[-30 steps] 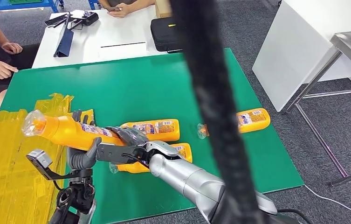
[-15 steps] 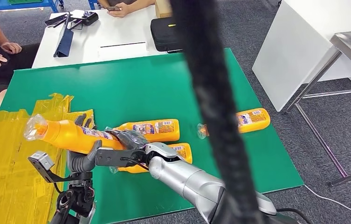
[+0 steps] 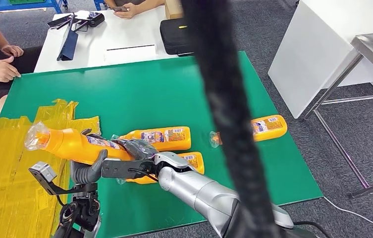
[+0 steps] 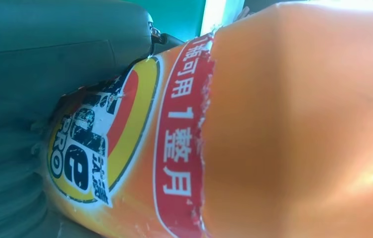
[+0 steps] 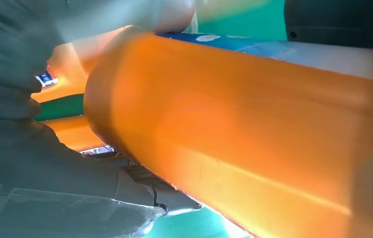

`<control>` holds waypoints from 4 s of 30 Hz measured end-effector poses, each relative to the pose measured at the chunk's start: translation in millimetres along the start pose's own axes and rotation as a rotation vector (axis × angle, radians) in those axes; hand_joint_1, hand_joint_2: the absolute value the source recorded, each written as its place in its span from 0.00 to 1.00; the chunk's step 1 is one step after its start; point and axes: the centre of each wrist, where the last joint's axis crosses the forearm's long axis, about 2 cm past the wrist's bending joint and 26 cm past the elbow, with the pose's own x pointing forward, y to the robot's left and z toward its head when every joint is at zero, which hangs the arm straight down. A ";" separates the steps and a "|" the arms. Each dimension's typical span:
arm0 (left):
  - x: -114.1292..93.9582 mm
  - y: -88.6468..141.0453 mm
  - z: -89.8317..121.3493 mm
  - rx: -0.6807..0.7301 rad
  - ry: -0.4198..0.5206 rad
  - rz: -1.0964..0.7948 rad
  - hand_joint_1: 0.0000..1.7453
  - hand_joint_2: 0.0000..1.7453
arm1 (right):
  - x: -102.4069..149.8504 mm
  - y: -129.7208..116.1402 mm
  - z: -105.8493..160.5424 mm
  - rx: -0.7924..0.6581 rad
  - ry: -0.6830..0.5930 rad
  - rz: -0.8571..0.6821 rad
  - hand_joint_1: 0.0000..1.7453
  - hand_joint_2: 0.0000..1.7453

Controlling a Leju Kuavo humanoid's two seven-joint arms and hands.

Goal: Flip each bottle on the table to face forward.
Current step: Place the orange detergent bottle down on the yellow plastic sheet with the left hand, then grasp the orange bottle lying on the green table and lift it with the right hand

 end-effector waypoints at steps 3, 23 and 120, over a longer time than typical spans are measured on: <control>0.0 0.0 0.1 0.000 -0.001 0.000 1.00 1.00 | -0.2 -0.1 0.1 -0.004 0.000 0.004 0.36 0.75; 102.7 68.6 -26.3 0.472 -0.470 -0.936 1.00 1.00 | -59.3 -96.7 32.2 -0.342 -0.223 -0.260 0.00 0.00; 47.8 200.2 83.8 -0.086 0.170 -1.758 0.00 0.00 | -86.0 25.9 218.7 -0.235 0.188 0.328 0.00 0.00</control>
